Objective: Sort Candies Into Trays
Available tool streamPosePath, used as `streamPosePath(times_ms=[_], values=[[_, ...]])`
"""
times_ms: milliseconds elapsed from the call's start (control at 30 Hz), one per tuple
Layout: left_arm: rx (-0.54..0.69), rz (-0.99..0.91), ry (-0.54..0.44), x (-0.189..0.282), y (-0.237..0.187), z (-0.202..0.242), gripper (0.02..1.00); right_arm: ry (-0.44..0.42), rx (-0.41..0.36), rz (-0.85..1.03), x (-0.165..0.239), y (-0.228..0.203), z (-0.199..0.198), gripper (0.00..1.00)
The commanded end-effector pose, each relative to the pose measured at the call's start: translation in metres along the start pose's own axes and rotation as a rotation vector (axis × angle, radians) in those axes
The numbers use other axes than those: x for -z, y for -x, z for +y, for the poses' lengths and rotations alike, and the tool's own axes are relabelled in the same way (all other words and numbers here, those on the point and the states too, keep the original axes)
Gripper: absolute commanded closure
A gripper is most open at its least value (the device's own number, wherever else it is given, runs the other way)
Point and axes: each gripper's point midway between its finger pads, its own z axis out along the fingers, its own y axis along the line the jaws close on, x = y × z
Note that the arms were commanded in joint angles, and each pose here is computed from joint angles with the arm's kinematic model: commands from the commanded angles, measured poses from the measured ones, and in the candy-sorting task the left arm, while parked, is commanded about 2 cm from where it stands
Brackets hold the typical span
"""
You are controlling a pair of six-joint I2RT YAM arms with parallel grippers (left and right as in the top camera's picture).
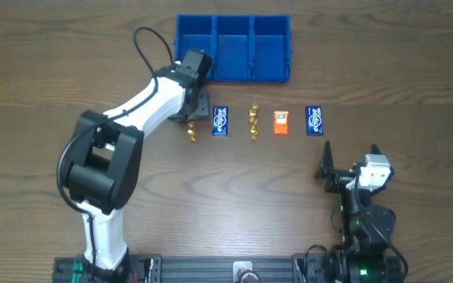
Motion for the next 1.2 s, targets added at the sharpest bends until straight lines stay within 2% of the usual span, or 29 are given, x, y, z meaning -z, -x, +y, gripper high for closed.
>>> streamPosePath(times_ms=[33,267,500,667,733,867,1200], values=[[0.006,0.008,0.011,-0.006,-0.001,0.006,0.715,0.002,0.013,-0.003,0.0,-0.001,0.0,0.001],[0.005,-0.038,-0.02,0.013,0.007,-0.005,0.766,0.002,0.013,-0.003,0.0,-0.001,0.0,0.001],[-0.001,-0.291,-0.124,0.115,0.06,-0.028,0.768,0.002,0.013,-0.003,0.0,-0.001,0.0,0.001],[-0.045,-0.5,-0.048,0.179,0.115,-0.031,0.785,0.002,0.013,-0.003,0.0,-0.001,0.0,0.001],[-0.053,-0.533,-0.046,0.189,0.131,-0.033,0.785,0.002,0.013,-0.003,0.0,-0.001,0.0,0.001],[-0.037,-0.533,-0.051,0.181,0.148,-0.032,0.785,0.002,0.013,-0.003,0.0,-0.001,0.0,0.001],[-0.02,-0.398,-0.051,0.111,0.148,-0.021,0.779,0.002,0.013,-0.003,0.0,-0.001,0.0,0.001]])
